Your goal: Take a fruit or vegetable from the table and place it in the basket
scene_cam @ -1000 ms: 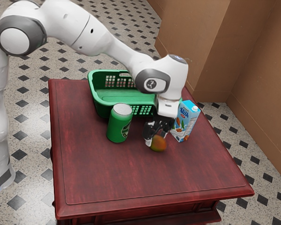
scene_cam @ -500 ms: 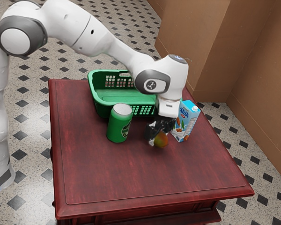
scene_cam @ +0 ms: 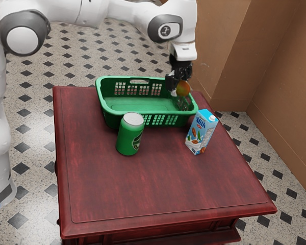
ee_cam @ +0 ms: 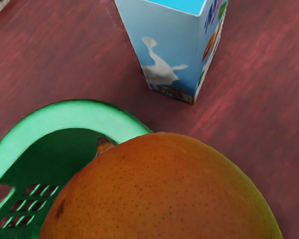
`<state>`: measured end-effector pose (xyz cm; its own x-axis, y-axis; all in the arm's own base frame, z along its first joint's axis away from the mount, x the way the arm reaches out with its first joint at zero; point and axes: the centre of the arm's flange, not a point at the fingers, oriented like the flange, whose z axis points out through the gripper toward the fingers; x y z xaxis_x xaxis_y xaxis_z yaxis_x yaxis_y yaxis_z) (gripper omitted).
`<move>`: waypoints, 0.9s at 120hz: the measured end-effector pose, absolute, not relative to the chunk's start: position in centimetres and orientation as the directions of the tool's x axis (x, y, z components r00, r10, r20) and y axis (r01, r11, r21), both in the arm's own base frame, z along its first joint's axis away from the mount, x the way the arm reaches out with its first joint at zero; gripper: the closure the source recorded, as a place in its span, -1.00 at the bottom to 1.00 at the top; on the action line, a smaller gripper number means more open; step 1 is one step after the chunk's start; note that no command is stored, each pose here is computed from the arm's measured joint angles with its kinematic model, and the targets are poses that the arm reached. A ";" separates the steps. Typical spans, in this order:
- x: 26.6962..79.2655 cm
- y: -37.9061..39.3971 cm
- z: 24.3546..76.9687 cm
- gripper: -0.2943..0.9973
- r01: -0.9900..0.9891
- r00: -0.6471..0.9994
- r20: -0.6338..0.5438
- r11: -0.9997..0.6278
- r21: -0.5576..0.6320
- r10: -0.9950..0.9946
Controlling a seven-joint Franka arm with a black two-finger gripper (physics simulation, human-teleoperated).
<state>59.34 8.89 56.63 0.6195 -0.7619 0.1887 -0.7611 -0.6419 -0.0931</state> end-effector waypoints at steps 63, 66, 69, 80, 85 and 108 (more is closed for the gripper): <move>60.7 21.0 50.2 0.04 -0.724 0.685 0.130 -0.690 0.012 -0.717; 60.9 21.2 49.7 0.04 -0.726 0.684 0.126 -0.688 0.017 -0.718; 61.0 21.4 49.3 0.04 -0.727 0.683 0.123 -0.686 0.021 -0.720; 61.5 22.1 48.2 0.05 -0.731 0.680 0.113 -0.682 0.030 -0.724; 61.6 22.2 47.8 -0.07 -0.735 0.676 0.112 -0.677 0.035 -0.728; 61.9 22.3 46.4 -0.43 -0.759 0.650 0.112 -0.649 0.053 -0.752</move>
